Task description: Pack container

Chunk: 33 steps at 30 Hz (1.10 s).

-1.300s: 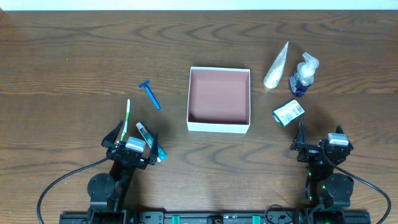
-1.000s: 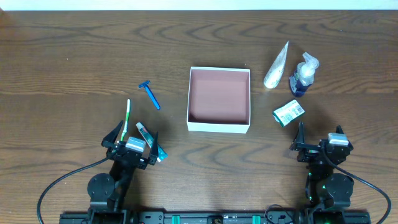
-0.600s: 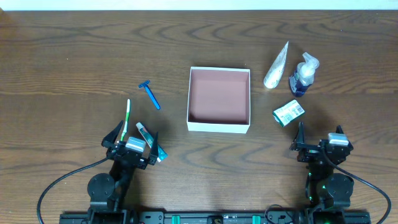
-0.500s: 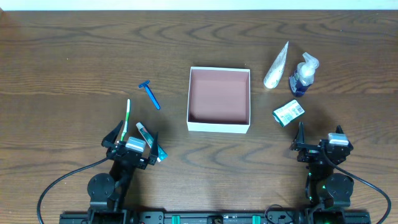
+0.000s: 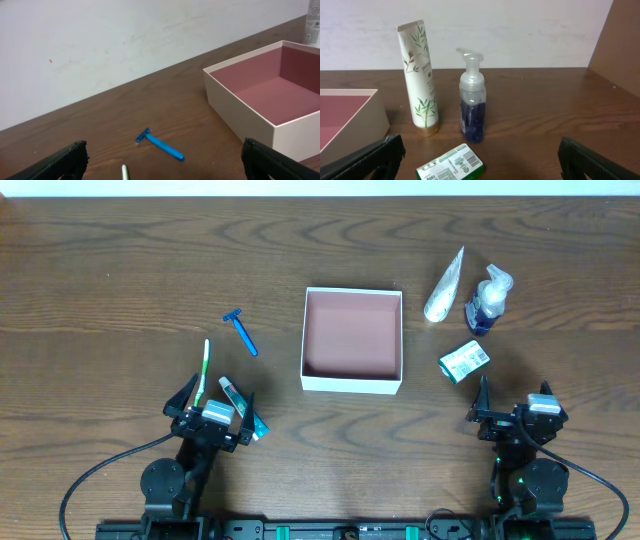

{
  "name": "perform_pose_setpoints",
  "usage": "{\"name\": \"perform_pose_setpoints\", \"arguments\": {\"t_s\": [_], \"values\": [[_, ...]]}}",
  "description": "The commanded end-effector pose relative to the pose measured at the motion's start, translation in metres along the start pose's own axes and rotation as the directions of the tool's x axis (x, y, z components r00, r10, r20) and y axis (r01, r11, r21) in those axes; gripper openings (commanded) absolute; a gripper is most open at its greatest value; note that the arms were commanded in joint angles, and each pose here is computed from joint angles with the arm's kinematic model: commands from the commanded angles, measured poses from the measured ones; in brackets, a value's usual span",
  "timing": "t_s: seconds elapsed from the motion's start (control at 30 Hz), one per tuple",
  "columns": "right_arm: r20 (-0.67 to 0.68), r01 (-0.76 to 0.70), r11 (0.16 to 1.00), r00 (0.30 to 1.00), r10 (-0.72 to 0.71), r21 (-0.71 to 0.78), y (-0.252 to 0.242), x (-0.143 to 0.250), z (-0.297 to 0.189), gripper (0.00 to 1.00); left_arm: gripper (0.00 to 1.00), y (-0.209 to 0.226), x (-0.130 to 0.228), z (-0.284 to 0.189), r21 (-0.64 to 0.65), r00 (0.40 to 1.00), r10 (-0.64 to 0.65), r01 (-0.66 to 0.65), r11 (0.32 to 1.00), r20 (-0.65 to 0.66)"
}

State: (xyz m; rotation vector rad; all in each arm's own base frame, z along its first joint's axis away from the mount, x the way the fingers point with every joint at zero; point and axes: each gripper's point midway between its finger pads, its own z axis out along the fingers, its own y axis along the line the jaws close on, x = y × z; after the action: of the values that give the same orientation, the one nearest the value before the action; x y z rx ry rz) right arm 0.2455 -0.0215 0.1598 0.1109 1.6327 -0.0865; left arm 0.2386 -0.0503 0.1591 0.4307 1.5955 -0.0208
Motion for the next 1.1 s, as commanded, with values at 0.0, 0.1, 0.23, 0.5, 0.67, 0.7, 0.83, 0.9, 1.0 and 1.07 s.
{"name": "perform_pose_setpoints", "arguments": {"t_s": [0.0, 0.1, 0.23, 0.5, 0.67, 0.7, 0.83, 0.9, 1.0, 1.07], "values": [[0.008, -0.019, 1.000, 1.000, 0.019, 0.020, -0.004, -0.001, 0.000, 0.99, 0.98, -0.005, 0.015, 0.001, 0.022, 0.999, -0.020, 0.021, 1.000, -0.041], [0.005, -0.024, 1.000, 1.000, 0.024, -0.017, 0.002, -0.001, 0.000, 0.99, 0.98, -0.005, 0.015, 0.001, 0.022, 0.999, -0.020, 0.021, 1.000, -0.041], [-0.006, -0.025, 0.990, 1.000, 0.025, -0.138, 0.023, 0.001, -0.002, 0.99, 0.98, -0.005, 0.015, 0.001, 0.022, 0.999, -0.020, 0.021, 1.000, -0.041], [-0.022, -0.034, 0.980, 0.999, 0.031, -0.198, 0.033, -0.007, -0.005, 0.99, 0.98, -0.005, 0.015, 0.001, 0.022, 0.999, -0.020, 0.021, 1.000, -0.041], [-0.064, -0.038, 0.980, 0.998, 0.026, -0.193, 0.033, -0.004, -0.003, 0.99, 0.98, -0.005, 0.015, 0.001, 0.022, 0.999, -0.020, 0.021, 1.000, -0.041], [-0.077, -0.039, 0.980, 0.997, 0.024, -0.196, 0.034, -0.002, -0.003, 0.99, 0.98, -0.005, 0.015, 0.001, 0.022, 0.999, -0.020, 0.021, 1.000, -0.041], [-0.139, -0.044, 0.980, 0.990, 0.017, -0.192, 0.034, 0.002, 0.001, 0.99, 0.98, -0.005, 0.015, 0.001, 0.022, 0.999, -0.020, 0.021, 1.000, -0.041], [-0.166, -0.046, 0.981, 0.986, 0.014, -0.191, 0.035, -0.004, 0.003, 0.99, 0.98, -0.005, 0.015, 0.001, 0.022, 0.999, -0.020, 0.021, 1.000, -0.041], [-0.204, -0.049, 0.981, 0.979, 0.010, -0.190, 0.036, -0.025, 0.008, 0.99, 0.98, -0.005, 0.015, 0.001, 0.022, 0.999, -0.020, 0.021, 1.000, -0.041], [-0.243, -0.052, 0.979, 0.970, 0.003, -0.195, 0.039, -0.048, 0.014, 0.99, 0.98, -0.005, 0.015, 0.001, 0.022, 0.999, -0.020, 0.021, 1.000, -0.041]]}}
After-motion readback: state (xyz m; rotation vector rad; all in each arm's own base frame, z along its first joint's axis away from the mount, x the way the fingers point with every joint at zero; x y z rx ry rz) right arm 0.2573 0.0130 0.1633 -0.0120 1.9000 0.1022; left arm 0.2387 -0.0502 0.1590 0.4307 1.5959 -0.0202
